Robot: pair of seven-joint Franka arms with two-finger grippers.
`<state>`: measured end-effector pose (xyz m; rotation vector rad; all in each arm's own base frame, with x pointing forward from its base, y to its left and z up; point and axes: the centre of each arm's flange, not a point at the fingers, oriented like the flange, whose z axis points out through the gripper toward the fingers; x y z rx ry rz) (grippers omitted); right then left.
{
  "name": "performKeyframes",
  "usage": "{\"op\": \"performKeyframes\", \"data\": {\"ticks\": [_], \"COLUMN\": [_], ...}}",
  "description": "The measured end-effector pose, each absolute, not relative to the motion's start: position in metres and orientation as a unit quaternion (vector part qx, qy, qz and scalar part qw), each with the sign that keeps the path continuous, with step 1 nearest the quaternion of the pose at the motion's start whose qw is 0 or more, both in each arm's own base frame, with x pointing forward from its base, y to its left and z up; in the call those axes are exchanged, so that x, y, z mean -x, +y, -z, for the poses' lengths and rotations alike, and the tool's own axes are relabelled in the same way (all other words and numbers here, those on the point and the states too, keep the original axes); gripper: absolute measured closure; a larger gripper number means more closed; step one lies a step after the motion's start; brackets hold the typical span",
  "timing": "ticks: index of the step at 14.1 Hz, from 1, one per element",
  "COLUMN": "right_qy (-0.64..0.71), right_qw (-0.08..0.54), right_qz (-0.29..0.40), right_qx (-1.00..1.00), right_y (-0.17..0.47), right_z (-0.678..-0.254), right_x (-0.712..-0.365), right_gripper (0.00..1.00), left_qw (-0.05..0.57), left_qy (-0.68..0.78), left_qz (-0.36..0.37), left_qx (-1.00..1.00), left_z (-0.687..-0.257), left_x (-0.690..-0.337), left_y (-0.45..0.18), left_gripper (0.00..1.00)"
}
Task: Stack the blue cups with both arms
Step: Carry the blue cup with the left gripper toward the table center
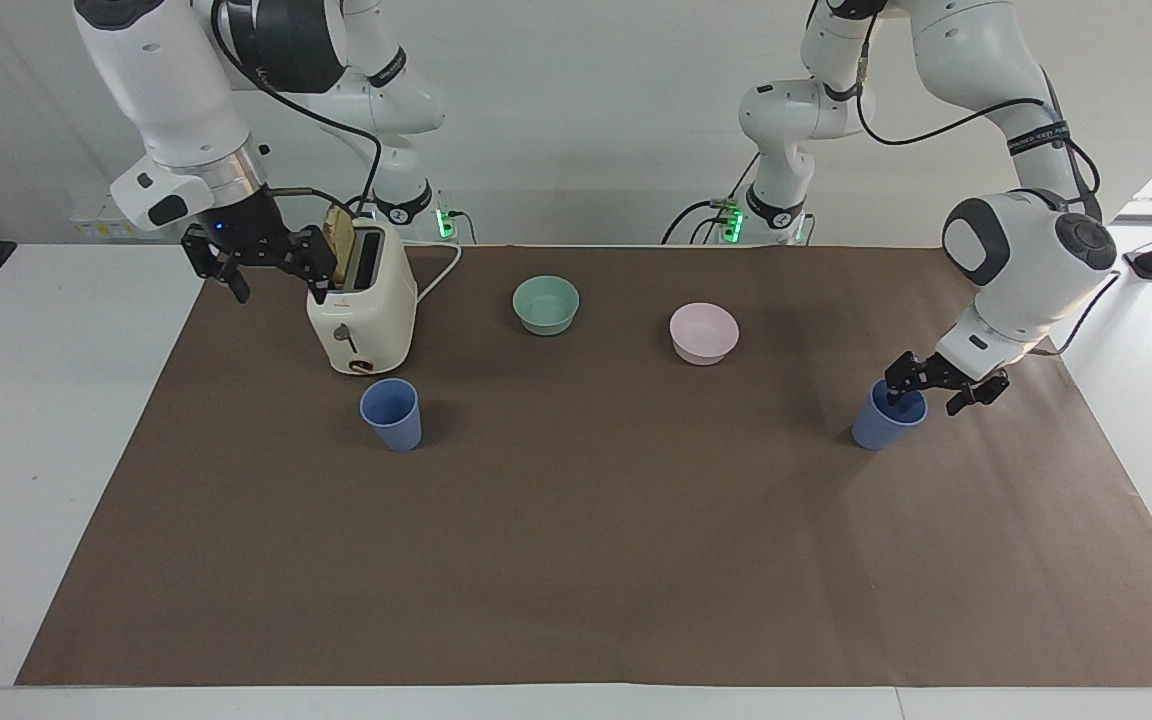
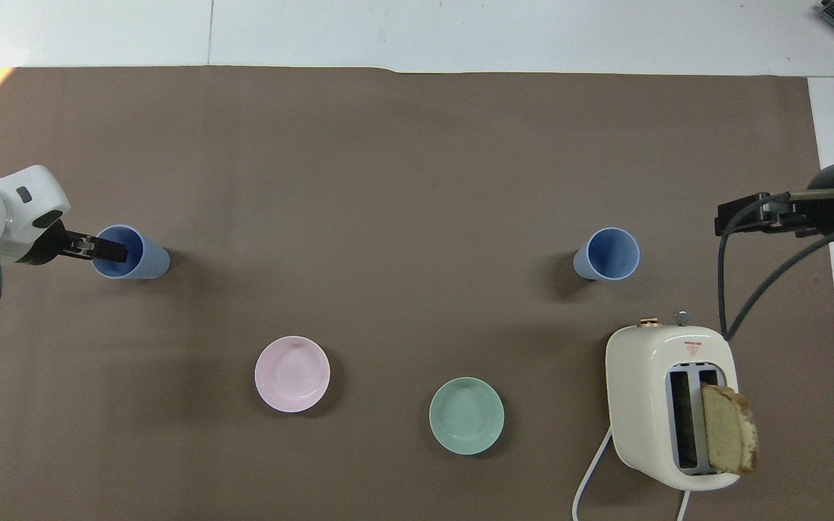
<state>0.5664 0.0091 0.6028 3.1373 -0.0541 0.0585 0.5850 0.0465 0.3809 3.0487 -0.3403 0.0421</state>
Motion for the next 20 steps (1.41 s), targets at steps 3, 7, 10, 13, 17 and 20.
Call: {"op": "performKeyframes", "data": {"ticks": [3,7,10,13,17,20], "right_qy": [-0.017,-0.017,-0.017,-0.017,-0.017,-0.017], "right_qw": [0.002,0.002,0.002,0.002,0.002,0.002], "right_qz": [-0.019,-0.019,-0.019,-0.019,-0.019,-0.019], "right_qx": [-1.000,-1.000,-1.000,-1.000,-1.000,-1.000], "right_y": [0.009,0.009,0.009,0.009,0.009,0.009], "right_z": [-0.603,-0.603,-0.603,-0.603,-0.603,-0.603], "right_x": [-0.566,-0.566,-0.566,-0.566,-0.566,-0.566], "right_gripper": [0.00,0.00,0.00,0.00,0.00,0.00], "left_qw": [0.037,0.041,0.041,0.041,0.042,0.046], "left_qy": [-0.111,-0.108,-0.097,-0.099,-0.089,-0.069], "left_qz": [-0.013,-0.015,-0.015,-0.024,-0.035,-0.043], "left_qx": [-0.993,-0.993,-0.994,-0.994,-0.995,-0.996], "left_z": [-0.380,-0.381,-0.382,-0.391,-0.403,-0.405], "left_x": [-0.584,-0.585,-0.585,-0.590,-0.596,-0.595], "left_y": [0.046,0.044,0.042,0.036,-0.004,-0.064], "left_gripper": [0.52,0.96,0.96,0.96,0.96,0.96]}}
